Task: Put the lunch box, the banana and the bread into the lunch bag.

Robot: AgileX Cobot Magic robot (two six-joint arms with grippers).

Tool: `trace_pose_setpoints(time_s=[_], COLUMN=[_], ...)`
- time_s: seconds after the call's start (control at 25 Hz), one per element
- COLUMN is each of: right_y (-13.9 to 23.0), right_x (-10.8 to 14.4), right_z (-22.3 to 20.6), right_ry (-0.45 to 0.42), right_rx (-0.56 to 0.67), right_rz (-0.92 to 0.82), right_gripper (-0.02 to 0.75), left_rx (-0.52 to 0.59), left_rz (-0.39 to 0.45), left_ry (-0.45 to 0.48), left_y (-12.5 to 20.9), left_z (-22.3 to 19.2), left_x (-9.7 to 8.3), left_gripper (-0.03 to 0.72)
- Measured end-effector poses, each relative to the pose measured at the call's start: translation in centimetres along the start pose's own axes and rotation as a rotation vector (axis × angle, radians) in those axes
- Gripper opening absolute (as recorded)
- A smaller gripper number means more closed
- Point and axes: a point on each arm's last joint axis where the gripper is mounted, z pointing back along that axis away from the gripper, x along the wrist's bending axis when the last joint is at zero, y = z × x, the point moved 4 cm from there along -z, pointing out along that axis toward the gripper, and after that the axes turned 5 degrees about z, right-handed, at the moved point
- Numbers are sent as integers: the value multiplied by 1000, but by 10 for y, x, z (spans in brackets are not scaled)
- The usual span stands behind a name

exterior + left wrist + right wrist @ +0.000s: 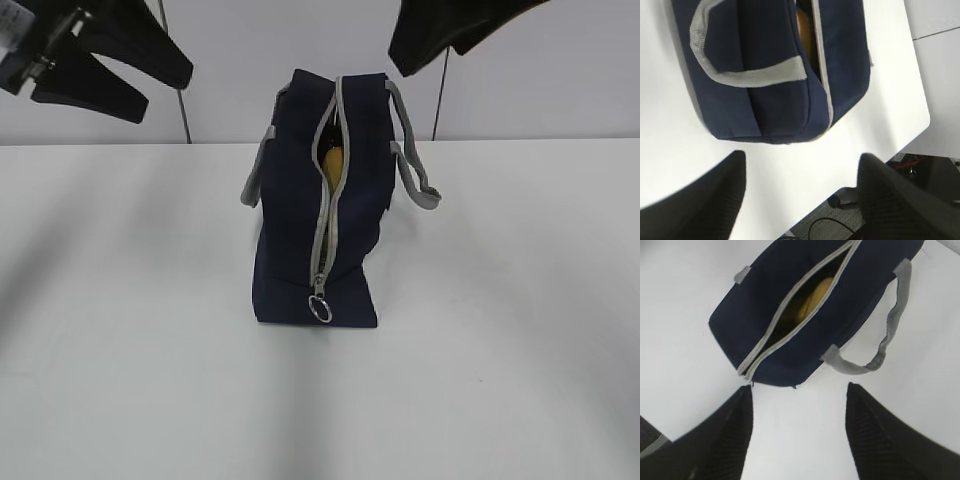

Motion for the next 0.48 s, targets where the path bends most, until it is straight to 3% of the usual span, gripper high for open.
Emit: trace_pose_setpoints(time_s=[0.16, 0.24, 0.48], right_y=[25, 35, 77], right_x=[11, 13, 22], right_z=[8, 8, -28], right_ry=[19, 46, 122], right_rx=[-72, -164, -390], right_rz=[4, -1, 11], right_gripper=[436, 436, 437], left_rx=[-16, -32, -31], left_rz=[-67, -90, -123], left_ry=[-35, -42, -36], left_y=[10, 14, 20], left_z=[19, 27, 31], left_x=[-12, -18, -28], left_gripper=[443, 440, 434])
